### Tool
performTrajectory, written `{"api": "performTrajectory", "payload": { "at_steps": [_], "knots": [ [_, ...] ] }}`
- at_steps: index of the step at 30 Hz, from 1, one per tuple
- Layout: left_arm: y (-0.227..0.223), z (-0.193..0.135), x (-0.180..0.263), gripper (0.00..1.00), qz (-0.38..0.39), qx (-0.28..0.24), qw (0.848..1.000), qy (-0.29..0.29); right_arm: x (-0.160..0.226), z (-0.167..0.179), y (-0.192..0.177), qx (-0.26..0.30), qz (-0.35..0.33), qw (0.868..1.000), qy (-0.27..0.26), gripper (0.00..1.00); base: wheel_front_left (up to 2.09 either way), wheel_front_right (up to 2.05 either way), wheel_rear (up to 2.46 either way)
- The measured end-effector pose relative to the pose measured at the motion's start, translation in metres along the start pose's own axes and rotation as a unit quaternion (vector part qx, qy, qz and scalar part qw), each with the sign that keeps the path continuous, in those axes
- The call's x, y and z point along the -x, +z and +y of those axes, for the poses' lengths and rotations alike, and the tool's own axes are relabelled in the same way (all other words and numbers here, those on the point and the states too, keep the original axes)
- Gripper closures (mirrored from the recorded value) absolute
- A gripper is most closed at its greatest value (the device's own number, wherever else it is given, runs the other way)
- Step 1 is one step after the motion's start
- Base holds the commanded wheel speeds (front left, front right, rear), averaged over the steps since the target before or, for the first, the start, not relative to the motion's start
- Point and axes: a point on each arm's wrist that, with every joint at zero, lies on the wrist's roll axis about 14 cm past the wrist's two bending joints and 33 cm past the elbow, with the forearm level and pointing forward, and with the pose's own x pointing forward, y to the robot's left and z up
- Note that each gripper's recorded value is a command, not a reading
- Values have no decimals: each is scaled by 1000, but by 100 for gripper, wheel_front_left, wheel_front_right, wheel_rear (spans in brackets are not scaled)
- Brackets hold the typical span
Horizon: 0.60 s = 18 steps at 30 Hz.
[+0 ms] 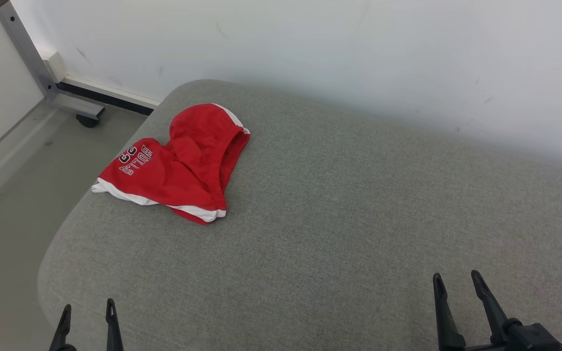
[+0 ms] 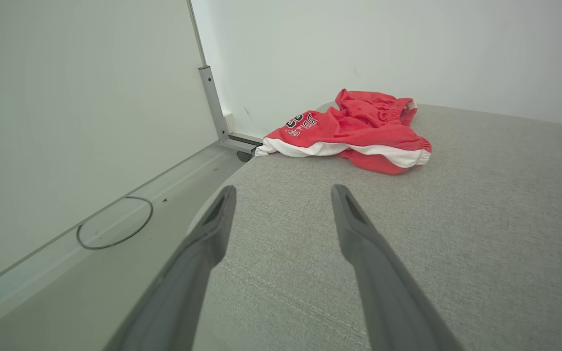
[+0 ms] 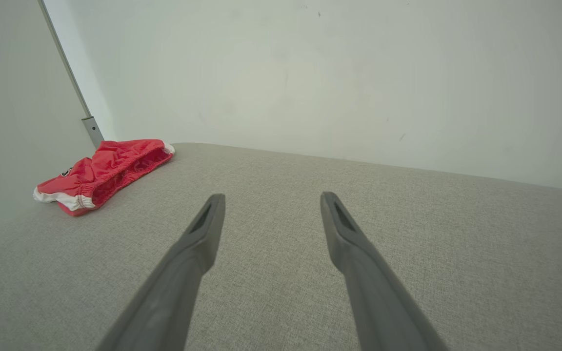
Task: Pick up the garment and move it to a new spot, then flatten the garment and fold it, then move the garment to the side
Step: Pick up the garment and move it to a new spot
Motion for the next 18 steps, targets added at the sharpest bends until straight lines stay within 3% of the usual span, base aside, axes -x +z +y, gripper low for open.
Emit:
{"api": "performTrajectory", "payload": {
  "at_steps": [9,18],
  "knots": [
    [12,-5,-18,0,-16,19,1000,3,-6,-6,3,1,-3,1000,-3,0,0,0,0],
    [69,-28,-94,0,-83,38,995,-28,-22,-42,20,23,-27,999,-28,0,0,0,0]
  ]
}}
